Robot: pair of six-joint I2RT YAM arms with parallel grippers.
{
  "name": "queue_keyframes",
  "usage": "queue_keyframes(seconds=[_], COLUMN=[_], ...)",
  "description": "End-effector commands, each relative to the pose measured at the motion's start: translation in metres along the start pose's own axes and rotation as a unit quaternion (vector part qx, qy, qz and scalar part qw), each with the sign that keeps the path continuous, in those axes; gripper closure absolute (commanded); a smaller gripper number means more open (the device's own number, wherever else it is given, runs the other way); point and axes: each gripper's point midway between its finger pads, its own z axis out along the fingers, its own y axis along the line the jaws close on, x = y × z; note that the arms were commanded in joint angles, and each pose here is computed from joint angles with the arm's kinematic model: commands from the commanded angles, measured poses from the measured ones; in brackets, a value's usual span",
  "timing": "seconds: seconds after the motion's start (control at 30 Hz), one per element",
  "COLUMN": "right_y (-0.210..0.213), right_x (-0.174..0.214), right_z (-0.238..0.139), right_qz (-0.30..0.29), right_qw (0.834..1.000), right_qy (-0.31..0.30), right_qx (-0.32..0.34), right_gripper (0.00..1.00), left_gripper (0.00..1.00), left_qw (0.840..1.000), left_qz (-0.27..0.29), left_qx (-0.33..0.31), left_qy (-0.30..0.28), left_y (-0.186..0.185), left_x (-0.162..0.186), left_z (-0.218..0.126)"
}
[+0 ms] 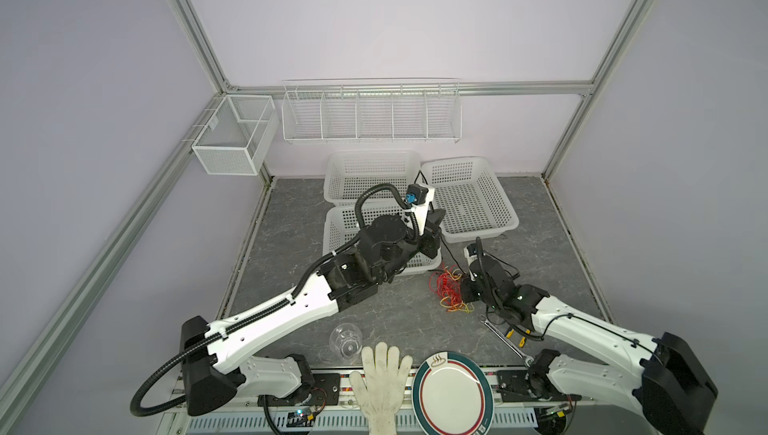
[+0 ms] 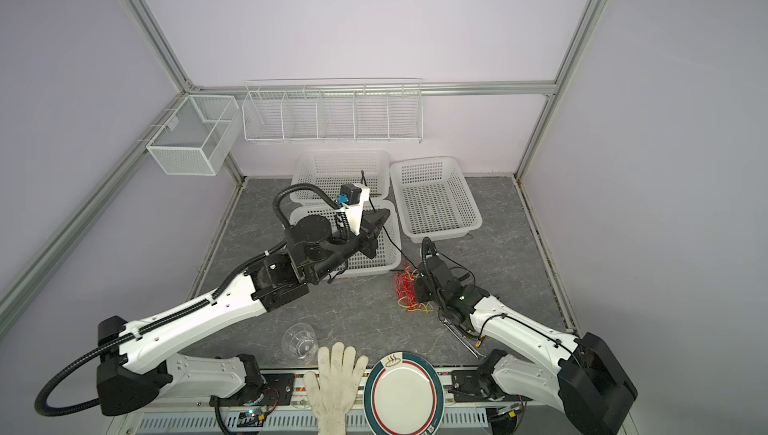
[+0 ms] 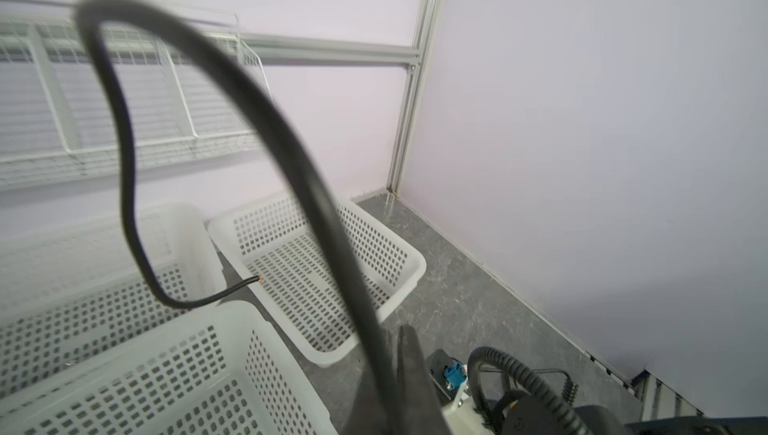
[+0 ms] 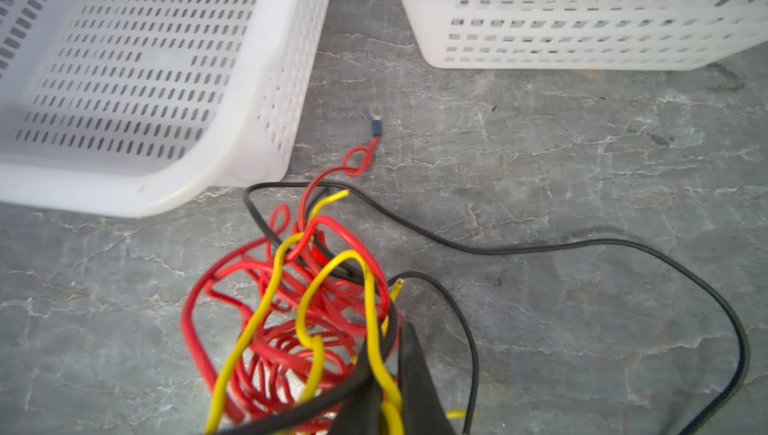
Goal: Untangle the cables
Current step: 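Raise the black wire high over the baskets with the left gripper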
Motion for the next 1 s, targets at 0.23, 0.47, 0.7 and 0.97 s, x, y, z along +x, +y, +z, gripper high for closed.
queue_keyframes(seconds=[0.23,0.47,0.7,0.97], right_y=[-0.028,-0.026,-0.015,-0.009], right_x=[0.032,0.032,0.027,0.023], right_z=[0.016,0.023,0.025,0.028], right_qz=[0.020,0.018,0.020,0.015], right_qw=[0.995,0.994,0.996,0.996], right_qy=[0.067,0.081,0.077,0.074], right_qx=[0.075,0.077,0.050,0.037], right_gripper=[0.94,0.94,0.94,0.94], left_gripper=[1.00,1.00,1.00,1.00], left_qw=[0.987,0.976,0.965,0.963], left_qz=[0.070,0.105,0.138,0.143], left_qx=[-0.128,-0.169,-0.206,-0.214], left_qy=[-0.069,-0.084,-0.081,-0.074], left_y=[0.052,0.074,0.094,0.113], left_x=[-0.074,-0.105,-0.126,-0.139], left_z=[-0.058,-0.066,-0.051,-0.036])
